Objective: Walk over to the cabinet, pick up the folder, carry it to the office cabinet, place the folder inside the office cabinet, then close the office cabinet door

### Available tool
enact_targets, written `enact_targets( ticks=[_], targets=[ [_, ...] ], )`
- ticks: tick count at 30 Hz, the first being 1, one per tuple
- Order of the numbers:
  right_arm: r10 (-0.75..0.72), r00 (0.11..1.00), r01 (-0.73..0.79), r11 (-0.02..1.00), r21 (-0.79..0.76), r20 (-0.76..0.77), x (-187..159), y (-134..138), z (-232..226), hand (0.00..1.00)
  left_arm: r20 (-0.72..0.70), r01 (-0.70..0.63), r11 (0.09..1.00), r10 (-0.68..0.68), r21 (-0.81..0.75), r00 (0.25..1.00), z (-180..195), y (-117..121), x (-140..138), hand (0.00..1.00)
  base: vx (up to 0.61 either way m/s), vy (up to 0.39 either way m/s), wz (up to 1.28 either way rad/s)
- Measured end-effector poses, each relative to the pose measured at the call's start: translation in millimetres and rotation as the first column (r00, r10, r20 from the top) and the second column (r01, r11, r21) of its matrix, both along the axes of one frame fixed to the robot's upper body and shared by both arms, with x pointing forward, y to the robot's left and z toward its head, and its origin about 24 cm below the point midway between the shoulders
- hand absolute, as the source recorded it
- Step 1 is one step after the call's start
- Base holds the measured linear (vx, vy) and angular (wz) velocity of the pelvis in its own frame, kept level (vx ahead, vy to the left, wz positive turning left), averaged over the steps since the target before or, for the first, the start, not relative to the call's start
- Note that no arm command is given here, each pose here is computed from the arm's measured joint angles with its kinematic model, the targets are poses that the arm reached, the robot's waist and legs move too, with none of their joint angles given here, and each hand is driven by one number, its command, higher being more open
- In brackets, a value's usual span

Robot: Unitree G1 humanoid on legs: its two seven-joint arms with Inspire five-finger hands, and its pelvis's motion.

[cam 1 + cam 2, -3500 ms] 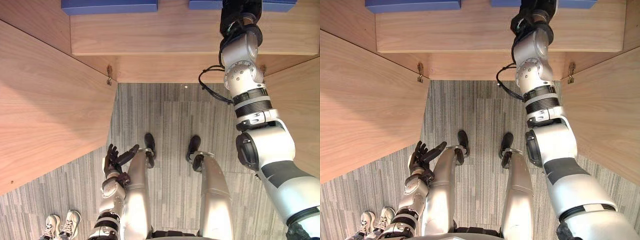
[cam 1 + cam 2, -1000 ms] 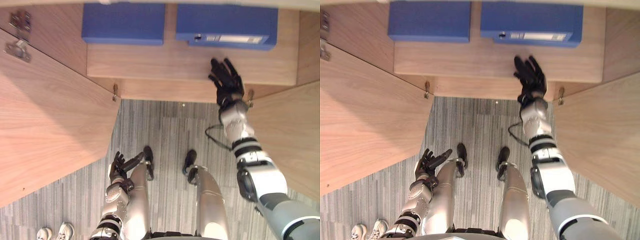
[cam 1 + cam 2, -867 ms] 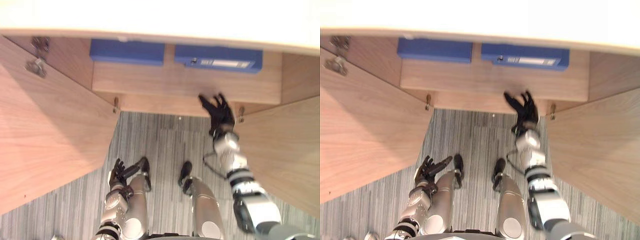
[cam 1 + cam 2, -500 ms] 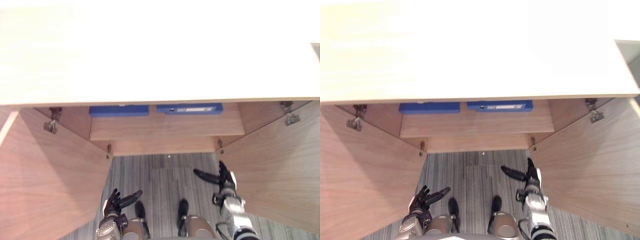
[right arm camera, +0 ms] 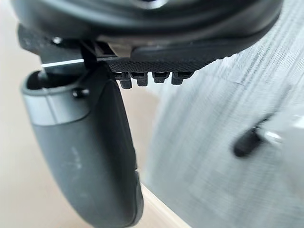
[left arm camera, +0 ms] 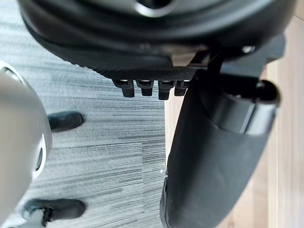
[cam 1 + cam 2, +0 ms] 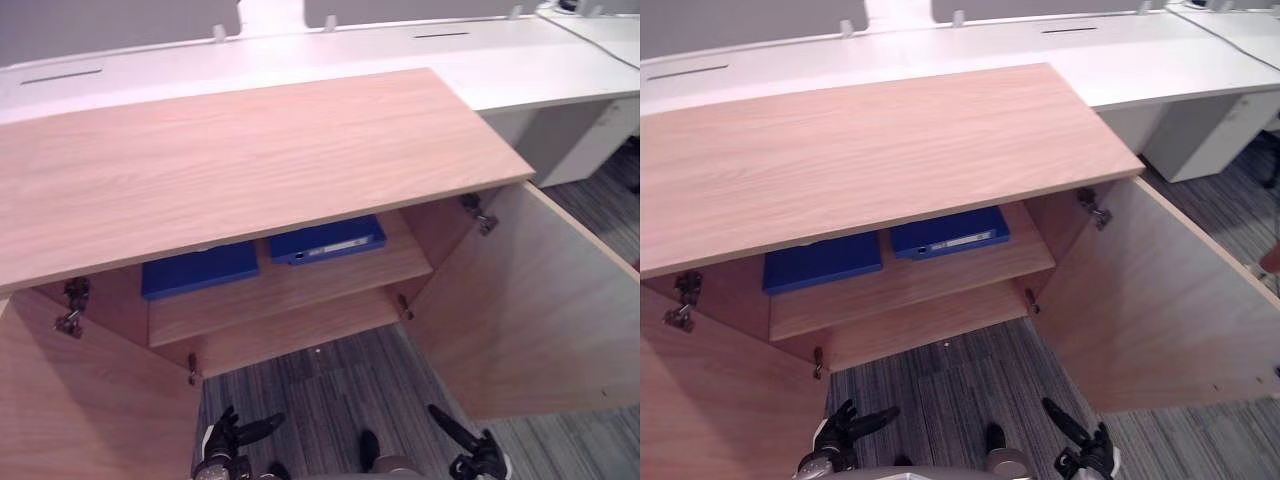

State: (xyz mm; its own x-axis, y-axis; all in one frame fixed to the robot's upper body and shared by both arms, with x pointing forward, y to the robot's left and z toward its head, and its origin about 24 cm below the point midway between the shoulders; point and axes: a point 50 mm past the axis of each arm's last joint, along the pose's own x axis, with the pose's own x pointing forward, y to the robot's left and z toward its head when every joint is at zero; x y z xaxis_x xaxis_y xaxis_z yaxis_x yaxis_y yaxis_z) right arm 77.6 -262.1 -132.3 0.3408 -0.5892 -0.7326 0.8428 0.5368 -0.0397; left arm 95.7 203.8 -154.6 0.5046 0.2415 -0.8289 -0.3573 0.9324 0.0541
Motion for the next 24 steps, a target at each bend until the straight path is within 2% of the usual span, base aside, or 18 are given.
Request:
enact_targets(
  ticks=[3, 5, 7, 9, 11, 12, 14, 18, 21, 24],
  targets=[
    [-0.1, 0.99, 0.116, 0.98, -0.159, 0.103, 3, -38, 32, 1.0, -0.023, 0.009, 1.0, -0.009, 0.007, 1.0, -2, 0, -9, 1.0, -0.19, -0.019, -0.67],
    [-0.1, 0.981, 0.141, 0.955, -0.262, 0.164, 9, -64, 54, 1.0, -0.04, 0.019, 1.0, -0.018, 0.011, 0.999, -3, 0, -16, 1.0, -0.14, -0.025, -0.63],
    [-0.062, 0.975, 0.144, 0.91, -0.39, 0.214, 19, -97, 85, 1.0, -0.051, 0.042, 0.999, -0.041, 0.007, 0.998, -4, -2, -20, 1.0, -0.09, -0.02, -0.56],
    [-0.01, 0.968, 0.127, 0.88, -0.458, 0.25, 34, -116, 106, 1.0, -0.044, 0.07, 0.998, -0.07, 0.005, 0.997, -4, -4, -19, 1.0, -0.04, 0.0, -0.55],
    [0.123, 0.947, 0.063, 0.835, -0.546, 0.297, 72, -134, 140, 1.0, -0.033, 0.124, 0.992, -0.124, -0.006, 0.992, -4, -9, -18, 1.0, 0.0, 0.005, -0.64],
    [0.163, 0.939, 0.038, 0.825, -0.564, 0.303, 83, -136, 147, 1.0, -0.03, 0.13, 0.991, -0.13, -0.008, 0.991, -4, -11, -18, 1.0, 0.03, -0.004, -0.74],
    [0.342, 0.899, -0.108, 0.778, -0.619, 0.272, 131, -132, 168, 1.0, -0.013, 0.156, 0.988, -0.156, -0.013, 0.988, -3, -13, -15, 1.0, 0.05, -0.021, -0.65],
    [0.554, 0.823, -0.338, 0.656, -0.675, 0.127, 172, -120, 182, 1.0, 0.008, 0.199, 0.98, -0.199, -0.026, 0.98, -2, -21, -11, 1.0, 0.03, -0.03, -0.15],
    [0.577, 0.813, -0.371, 0.621, -0.69, 0.082, 180, -121, 187, 1.0, 0.012, 0.2, 0.979, -0.2, -0.028, 0.98, -2, -22, -11, 1.0, 0.02, -0.041, 0.03],
    [0.61, 0.791, -0.438, 0.518, -0.735, -0.041, 180, -129, 199, 1.0, 0.019, 0.201, 0.979, -0.2, -0.033, 0.98, -2, -24, -10, 1.0, 0.02, -0.062, -0.03]
  ],
)
